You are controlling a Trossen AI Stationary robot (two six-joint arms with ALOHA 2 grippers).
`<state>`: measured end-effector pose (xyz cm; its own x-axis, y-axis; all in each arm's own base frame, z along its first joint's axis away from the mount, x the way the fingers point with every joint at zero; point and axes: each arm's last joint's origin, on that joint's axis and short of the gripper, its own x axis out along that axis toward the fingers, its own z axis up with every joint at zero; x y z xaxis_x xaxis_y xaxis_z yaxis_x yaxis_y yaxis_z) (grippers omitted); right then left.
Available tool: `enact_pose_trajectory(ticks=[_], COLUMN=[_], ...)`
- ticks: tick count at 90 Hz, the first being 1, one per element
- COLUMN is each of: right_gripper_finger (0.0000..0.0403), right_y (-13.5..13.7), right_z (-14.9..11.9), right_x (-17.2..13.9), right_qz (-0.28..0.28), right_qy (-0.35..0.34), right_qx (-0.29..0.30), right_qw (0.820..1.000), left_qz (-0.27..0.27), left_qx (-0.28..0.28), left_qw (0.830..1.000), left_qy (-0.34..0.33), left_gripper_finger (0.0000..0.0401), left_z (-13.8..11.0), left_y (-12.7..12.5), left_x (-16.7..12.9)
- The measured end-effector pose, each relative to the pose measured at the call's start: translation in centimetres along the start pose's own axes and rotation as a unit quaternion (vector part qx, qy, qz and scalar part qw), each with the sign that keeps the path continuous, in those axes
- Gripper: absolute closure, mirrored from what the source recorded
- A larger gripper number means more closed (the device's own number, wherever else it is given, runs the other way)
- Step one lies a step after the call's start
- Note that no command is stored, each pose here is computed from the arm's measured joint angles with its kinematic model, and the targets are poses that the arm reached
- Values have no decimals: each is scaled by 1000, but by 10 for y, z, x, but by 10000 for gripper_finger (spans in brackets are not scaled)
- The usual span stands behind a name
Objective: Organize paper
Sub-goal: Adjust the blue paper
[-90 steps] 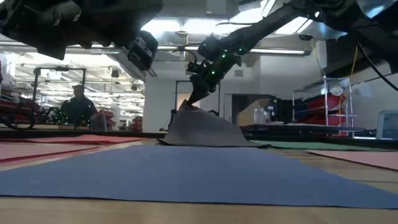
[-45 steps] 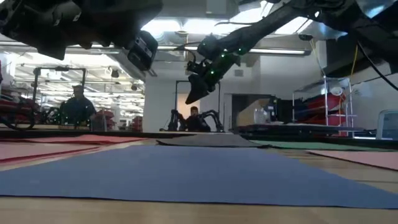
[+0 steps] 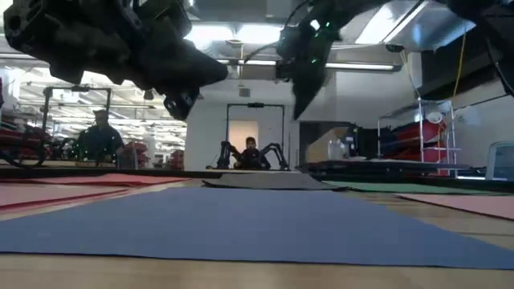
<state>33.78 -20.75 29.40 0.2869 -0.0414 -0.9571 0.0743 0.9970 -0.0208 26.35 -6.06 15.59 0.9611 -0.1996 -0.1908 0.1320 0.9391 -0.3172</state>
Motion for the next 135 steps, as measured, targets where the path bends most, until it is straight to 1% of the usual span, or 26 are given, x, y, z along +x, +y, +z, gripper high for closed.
enact_pose_trajectory(ticks=[4, 12, 26, 35, 45, 52, 62, 72, 84, 102, 118, 135], right_gripper_finger=[400, 401, 402, 402, 403, 403, 403, 403, 403, 403, 403, 403], right_y=[8, 27, 65, 89, 104, 106, 105, 104, 105, 107, 109, 110], right_z=[-2, -3, -3, -10, -21, -28, -37, -42, -47, -53, -55, -53], right_x=[-4, -2, 22, 46, 77, 96, 116, 126, 131, 136, 140, 141], right_qz=[10, 37, 79, 94, 88, 68, 49, 33, 33, 36, 56, 75], right_qy=[14, 56, 104, 141, 155, 149, 135, 126, 128, 139, 131, 111], right_qx=[6, 3, -21, -39, -49, -45, -30, -27, -27, -26, -22, -18], right_qw=[1000, 998, 991, 985, 983, 985, 989, 991, 991, 989, 990, 991], left_qz=[1, 2, 14, 53, 119, 174, 230, 269, 306, 340, 368, 379], left_qx=[0, 2, 3, -2, -20, -40, -63, -86, -97, -102, -110, -115], left_qw=[1000, 1000, 1000, 998, 992, 983, 970, 957, 942, 929, 914, 909], left_qy=[-1, 1, 5, 22, 35, 41, 51, 72, 95, 107, 129, 127], left_gripper_finger=[401, 401, 401, 401, 401, 401, 401, 401, 401, 401, 401, 401], left_z=[0, 0, -2, -6, -11, -14, -18, -23, -27, -29, -40, -49], left_y=[1, 1, 1, 4, 13, 20, 30, 38, 48, 61, 74, 80], left_x=[0, 0, 0, 0, -2, -3, -6, -9, -13, -16, -16, -11])
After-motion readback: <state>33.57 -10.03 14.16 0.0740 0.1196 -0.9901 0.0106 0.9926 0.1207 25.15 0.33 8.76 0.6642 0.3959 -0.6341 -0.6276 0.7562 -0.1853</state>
